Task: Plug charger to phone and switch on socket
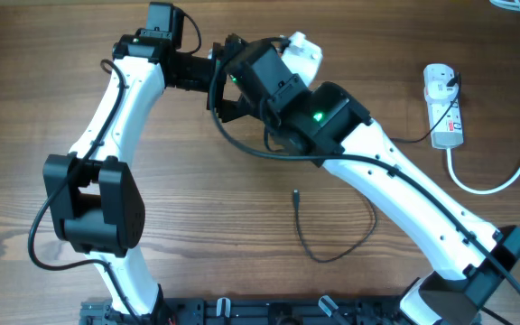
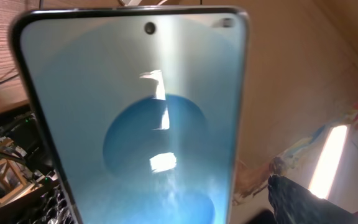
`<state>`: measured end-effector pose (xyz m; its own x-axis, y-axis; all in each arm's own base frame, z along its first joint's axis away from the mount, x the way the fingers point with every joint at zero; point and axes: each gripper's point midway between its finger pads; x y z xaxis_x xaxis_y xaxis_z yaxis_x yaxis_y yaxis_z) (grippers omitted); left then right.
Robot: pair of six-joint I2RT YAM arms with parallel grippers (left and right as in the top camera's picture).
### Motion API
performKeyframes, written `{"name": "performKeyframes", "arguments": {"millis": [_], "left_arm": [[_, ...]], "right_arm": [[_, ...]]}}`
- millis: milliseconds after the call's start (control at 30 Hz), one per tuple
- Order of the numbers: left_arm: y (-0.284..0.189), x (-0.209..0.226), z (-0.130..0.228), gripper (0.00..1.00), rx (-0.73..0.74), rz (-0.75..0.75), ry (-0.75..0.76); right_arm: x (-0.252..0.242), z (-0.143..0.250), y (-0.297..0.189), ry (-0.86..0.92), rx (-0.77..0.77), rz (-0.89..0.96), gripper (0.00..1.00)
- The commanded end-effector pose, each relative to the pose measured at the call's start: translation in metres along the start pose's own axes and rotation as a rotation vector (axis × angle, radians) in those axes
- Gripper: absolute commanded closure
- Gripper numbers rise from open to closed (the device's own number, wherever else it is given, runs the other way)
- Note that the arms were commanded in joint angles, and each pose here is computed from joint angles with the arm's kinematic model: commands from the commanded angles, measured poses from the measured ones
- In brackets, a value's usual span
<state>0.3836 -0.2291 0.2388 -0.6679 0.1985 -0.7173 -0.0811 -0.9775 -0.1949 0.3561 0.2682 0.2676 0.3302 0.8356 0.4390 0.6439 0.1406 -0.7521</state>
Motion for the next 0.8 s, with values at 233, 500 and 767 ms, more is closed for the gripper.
{"name": "performKeyframes", "arguments": {"millis": [233,500,767], "left_arm": [[-0.002,-0.008,0.017,0.31,0.02,0.014,0.038],[-0.002,-0.009,0.019,0.28,0.035,0.02,-0.004],[-0.001,-0.009,0.02,0.51,0.036,0.02,-0.015]], "right_arm": [[-0.006,-0.022,-0.03,0.731,0.006,-0.041,0.96],[-0.007,-0.02,-0.03,0.839,0.017,-0.037,0.96],[0.002,-0.013,-0.03,0.926,0.084,-0.054,0.95]]}}
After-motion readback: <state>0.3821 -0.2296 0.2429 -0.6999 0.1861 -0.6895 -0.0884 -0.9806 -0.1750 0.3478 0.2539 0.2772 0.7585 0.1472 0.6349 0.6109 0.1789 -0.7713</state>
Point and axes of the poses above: each gripper's point midway between its finger pads, its own y axis out along the fingers, its own x axis along the line the jaws close on, z = x × y, and after that the axes turned 1 degree about -y, right-handed
